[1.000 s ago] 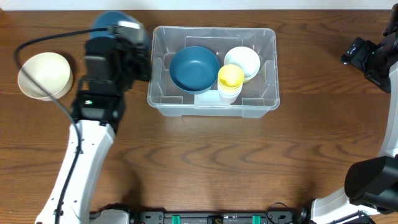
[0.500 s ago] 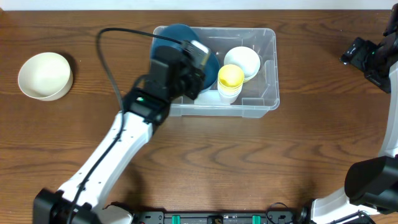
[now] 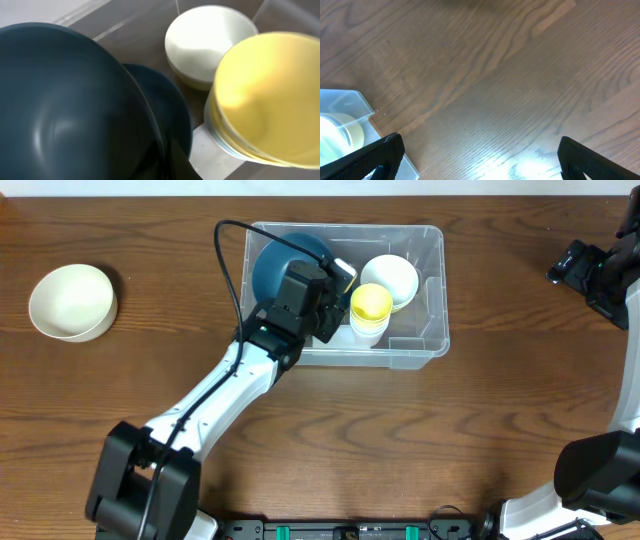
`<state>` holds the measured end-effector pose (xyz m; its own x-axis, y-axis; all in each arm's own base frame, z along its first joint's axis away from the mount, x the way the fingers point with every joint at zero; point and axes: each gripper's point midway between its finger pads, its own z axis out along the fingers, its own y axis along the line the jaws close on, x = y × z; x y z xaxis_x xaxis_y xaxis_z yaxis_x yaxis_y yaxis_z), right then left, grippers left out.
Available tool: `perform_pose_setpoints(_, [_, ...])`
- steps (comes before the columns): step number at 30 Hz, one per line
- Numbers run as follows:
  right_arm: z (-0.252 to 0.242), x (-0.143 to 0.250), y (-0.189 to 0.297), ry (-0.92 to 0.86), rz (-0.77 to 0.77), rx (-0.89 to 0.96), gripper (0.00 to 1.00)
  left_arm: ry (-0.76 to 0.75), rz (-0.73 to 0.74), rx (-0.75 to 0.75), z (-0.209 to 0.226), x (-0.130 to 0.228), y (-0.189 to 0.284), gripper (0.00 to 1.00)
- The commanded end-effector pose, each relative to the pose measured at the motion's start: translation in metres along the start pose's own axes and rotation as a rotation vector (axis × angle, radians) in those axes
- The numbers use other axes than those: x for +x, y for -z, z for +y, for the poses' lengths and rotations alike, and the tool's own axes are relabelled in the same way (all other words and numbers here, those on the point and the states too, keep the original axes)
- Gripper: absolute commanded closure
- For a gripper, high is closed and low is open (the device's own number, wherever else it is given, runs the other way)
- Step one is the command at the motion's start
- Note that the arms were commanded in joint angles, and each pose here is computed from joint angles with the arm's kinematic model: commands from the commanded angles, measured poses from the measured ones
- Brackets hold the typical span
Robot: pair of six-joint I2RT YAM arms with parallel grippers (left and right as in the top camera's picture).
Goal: Pack container
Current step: 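Carry the dark-blue bowl into the bin onto the other bowl, then release the bowl and move the left gripper to the cream bowl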
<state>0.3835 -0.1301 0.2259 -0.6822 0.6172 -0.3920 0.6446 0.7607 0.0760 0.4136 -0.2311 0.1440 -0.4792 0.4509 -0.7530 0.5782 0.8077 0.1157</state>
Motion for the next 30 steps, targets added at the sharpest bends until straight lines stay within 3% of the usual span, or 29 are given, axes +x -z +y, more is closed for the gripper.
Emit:
perform_pose_setpoints(1, [-0.002,-0.004,0.005,-0.012,-0.02,0.005,0.01,-0.023,0.004,-0.03,0.006,0.002,-0.008,0.94])
perform_pose_setpoints(5, [-0.002,-0.004,0.005,-0.012,-0.02,0.005,0.01,-0.022,-0.016,-0.033,0.007,-0.002,-0.011,0.91])
perform_pose_setpoints(6, [-0.002,-0.004,0.005,-0.012,-0.02,0.005,0.01,-0.022,-0.027,-0.035,0.007,-0.005,-0.011,0.78])
perform_pose_setpoints(8, [-0.002,-0.004,0.005,-0.012,-0.02,0.005,0.01,-0.023,-0.048,-0.039,0.008,-0.01,-0.011,0.67])
perform_pose_setpoints(10, [-0.002,-0.004,0.005,-0.012,-0.02,0.005,0.01,-0.023,-0.071,-0.043,0.009,-0.016,-0.01,0.48])
perform_pose_setpoints(15, [-0.002,-0.004,0.005,-0.012,-0.02,0.005,0.01,-0.016,-0.117,-0.06,0.016,-0.029,0.0,0.26])
perform_pose_setpoints(22, [-0.002,-0.004,0.005,-0.012,-0.02,0.005,0.01,0.108,-0.173,-0.164,0.072,-0.043,0.048,0.19])
perform_pose_setpoints(30, [-0.002,-0.004,0.005,-0.012,-0.021,0.005,0.01,0.263,-0.253,-0.417,0.186,-0.033,0.138,0.19])
